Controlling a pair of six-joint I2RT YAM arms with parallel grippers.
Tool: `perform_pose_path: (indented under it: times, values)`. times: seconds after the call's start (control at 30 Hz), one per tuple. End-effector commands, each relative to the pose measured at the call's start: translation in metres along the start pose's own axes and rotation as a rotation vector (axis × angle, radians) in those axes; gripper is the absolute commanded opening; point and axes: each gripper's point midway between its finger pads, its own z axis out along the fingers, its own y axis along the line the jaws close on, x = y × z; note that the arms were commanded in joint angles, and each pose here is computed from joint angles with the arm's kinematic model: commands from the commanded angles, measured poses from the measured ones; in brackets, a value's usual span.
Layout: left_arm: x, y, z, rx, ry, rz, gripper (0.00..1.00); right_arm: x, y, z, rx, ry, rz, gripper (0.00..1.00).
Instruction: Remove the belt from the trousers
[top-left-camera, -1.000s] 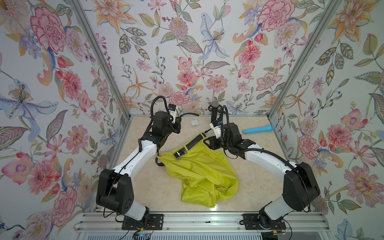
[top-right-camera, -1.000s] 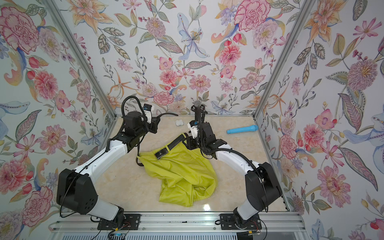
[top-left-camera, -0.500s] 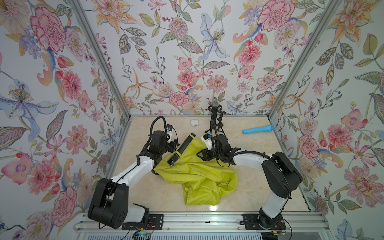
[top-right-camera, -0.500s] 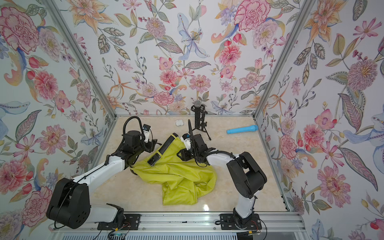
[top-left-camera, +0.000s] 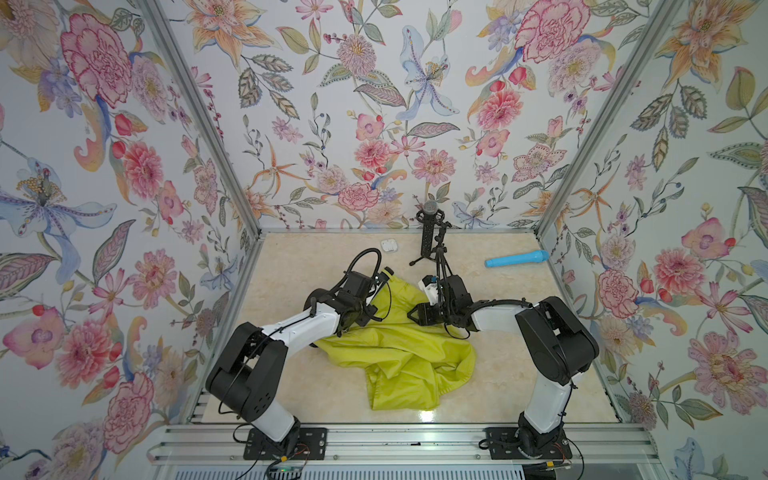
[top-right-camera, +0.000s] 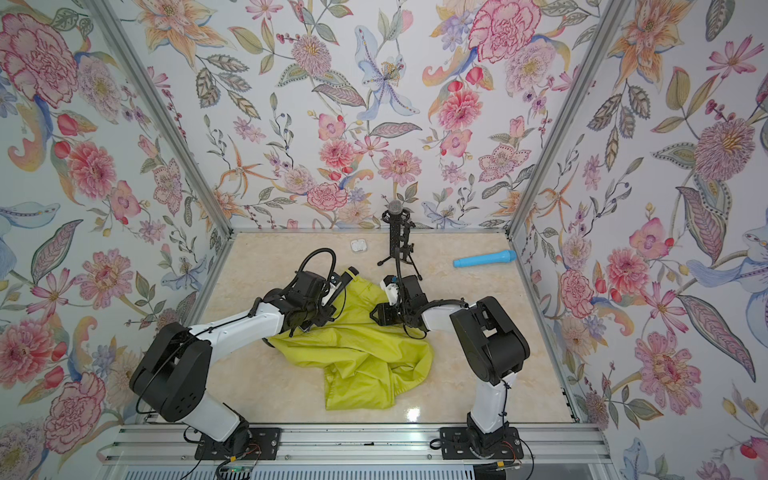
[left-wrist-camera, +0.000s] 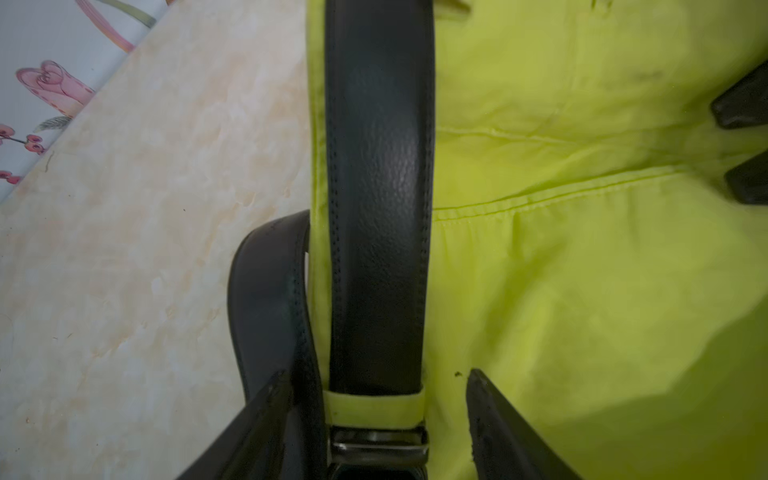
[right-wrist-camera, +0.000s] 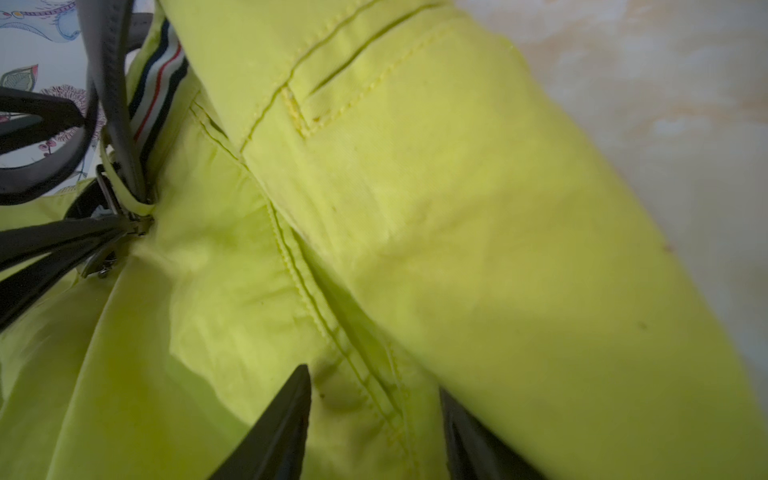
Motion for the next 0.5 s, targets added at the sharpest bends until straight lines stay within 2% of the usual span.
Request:
perform_pose_path:
  times: [0.0,0.1,0.23,0.47]
  values:
    - [0.041,0.005,0.012,-0.005,0.169,0.006,0.71,0.009,-0.015,0.003,0.047,0.038,0.038,0.52]
    - [0.048,0.006,0.016,0.013,0.193,0.009,0.73,0.008,-0.017,0.0,0.056,0.031,0.034,0.53]
    - [0.068,-0.009,0.021,0.101,0.264,0.028,0.71,0.005,-0.019,-0.003,0.061,0.02,0.035,0.53]
    - [0.103,-0.012,0.01,0.157,0.382,0.032,0.69,0.002,-0.029,-0.01,0.082,0.006,0.053,0.53]
